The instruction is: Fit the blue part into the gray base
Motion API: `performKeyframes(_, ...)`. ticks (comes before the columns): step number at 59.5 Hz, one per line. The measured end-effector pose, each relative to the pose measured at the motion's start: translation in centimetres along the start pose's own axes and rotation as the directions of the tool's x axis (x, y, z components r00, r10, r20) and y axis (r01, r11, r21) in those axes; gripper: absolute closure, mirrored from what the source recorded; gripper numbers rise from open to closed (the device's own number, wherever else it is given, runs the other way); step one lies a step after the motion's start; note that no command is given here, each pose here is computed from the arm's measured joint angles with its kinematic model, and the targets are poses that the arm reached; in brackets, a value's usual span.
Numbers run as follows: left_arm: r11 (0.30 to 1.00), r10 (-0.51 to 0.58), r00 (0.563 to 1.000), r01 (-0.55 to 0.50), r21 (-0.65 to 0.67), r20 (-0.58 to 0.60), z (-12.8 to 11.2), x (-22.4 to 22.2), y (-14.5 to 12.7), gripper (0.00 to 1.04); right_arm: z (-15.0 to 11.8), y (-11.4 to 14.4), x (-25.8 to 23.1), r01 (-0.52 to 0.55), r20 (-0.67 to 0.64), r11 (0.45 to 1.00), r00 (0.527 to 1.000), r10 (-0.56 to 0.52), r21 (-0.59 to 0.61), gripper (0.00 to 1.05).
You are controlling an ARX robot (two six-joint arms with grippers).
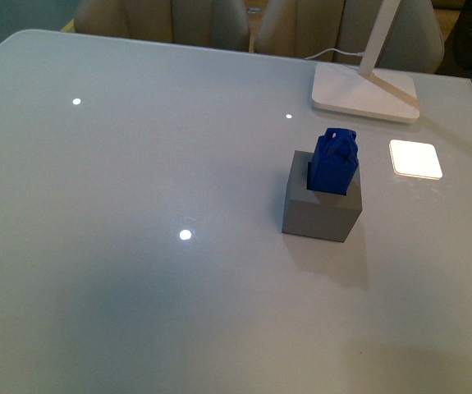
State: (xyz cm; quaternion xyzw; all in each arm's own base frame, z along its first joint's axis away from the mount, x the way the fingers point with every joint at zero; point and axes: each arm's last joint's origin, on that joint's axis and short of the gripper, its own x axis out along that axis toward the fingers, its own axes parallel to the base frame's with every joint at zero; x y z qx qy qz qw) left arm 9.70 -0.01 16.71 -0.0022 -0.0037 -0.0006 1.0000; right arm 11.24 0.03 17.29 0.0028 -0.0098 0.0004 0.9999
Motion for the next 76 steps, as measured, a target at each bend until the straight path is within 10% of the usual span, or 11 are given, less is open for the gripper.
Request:
performKeyframes(42,1.000,0.000,1.000,0.000,0.000,0.000,0.0,0.0,0.0,0.07,-0.3,0.0,-1.6,0.000,-0.006,1.000,1.000,0.000,0.000,1.03)
performKeyframes(76,1.000,0.000,1.000,0.000,0.000,0.000,0.0,0.0,0.0,0.07,-0.3,0.0,-1.6,0.000,-0.006,1.000,1.000,0.000,-0.001,0.07)
